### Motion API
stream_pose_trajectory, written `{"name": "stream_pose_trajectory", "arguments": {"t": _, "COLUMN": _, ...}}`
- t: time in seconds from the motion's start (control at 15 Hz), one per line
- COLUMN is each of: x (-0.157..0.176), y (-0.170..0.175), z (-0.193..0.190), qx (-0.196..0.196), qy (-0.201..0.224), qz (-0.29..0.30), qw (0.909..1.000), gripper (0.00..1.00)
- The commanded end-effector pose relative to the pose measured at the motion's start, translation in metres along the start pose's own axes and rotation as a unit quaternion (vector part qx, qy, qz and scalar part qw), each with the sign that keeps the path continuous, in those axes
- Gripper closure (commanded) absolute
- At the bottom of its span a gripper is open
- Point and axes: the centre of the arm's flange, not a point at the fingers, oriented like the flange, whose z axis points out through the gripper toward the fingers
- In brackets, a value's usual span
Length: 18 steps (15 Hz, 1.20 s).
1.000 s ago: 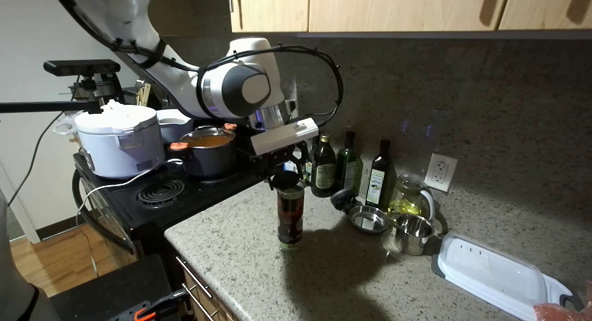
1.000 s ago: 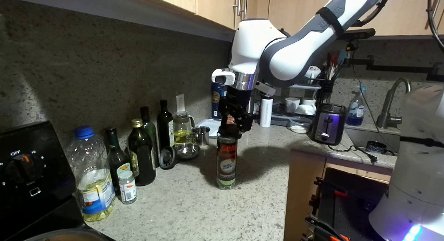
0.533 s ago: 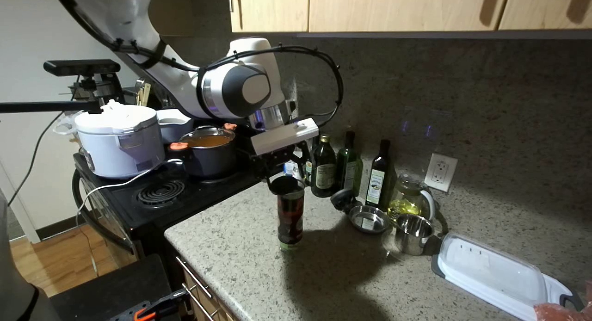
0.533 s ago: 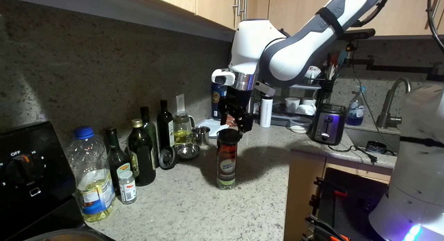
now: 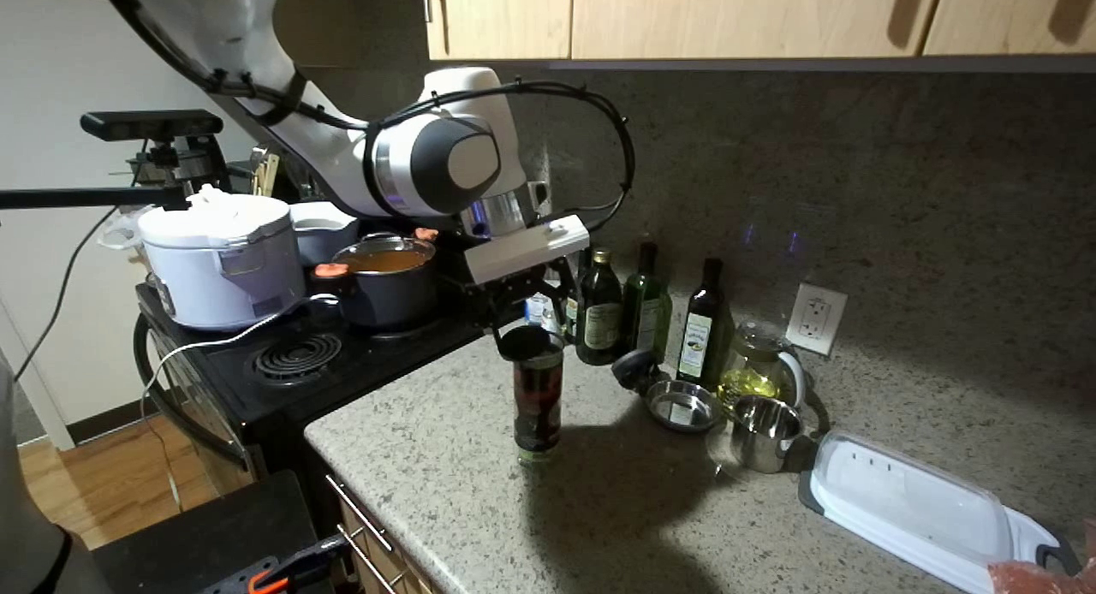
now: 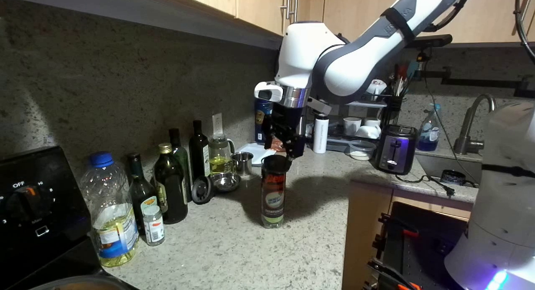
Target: Put the two tennis balls inside the container then place the black lid on top of the container
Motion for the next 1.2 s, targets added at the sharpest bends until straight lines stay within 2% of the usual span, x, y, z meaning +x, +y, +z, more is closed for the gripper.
{"name": "stream_pose_trajectory", "arguments": {"t": 0.0, "x": 0.006, "y": -0.008, "z": -0.018, "qx": -0.019, "qy": -0.002, "qz": -0.012, "qw": 0.9997, "gripper": 0.00}}
{"name": "stream_pose_trajectory", "arguments": {"t": 0.07, "x": 0.009, "y": -0.011, "z": -0.023, "qx": -0.025, "qy": -0.003, "qz": -0.015, "qw": 0.9996, "gripper": 0.18}}
{"name": "stream_pose_trajectory", "arguments": {"t": 0.13, "x": 0.011, "y": -0.015, "z": -0.028, "qx": -0.032, "qy": -0.003, "qz": -0.019, "qw": 0.9993, "gripper": 0.28}}
{"name": "stream_pose_trajectory", "arguments": {"t": 0.47, "x": 0.029, "y": -0.038, "z": -0.046, "qx": -0.057, "qy": -0.007, "qz": -0.027, "qw": 0.9980, "gripper": 0.67}}
{"name": "stream_pose_trajectory", "arguments": {"t": 0.73, "x": 0.040, "y": -0.061, "z": -0.031, "qx": -0.039, "qy": -0.010, "qz": -0.027, "qw": 0.9988, "gripper": 0.97}}
{"name": "stream_pose_trajectory", "arguments": {"t": 0.87, "x": 0.043, "y": -0.073, "z": -0.013, "qx": -0.022, "qy": -0.007, "qz": -0.030, "qw": 0.9993, "gripper": 1.00}}
{"name": "stream_pose_trajectory", "arguments": {"t": 1.13, "x": 0.045, "y": -0.089, "z": 0.023, "qx": 0.019, "qy": -0.023, "qz": -0.027, "qw": 0.9992, "gripper": 0.99}}
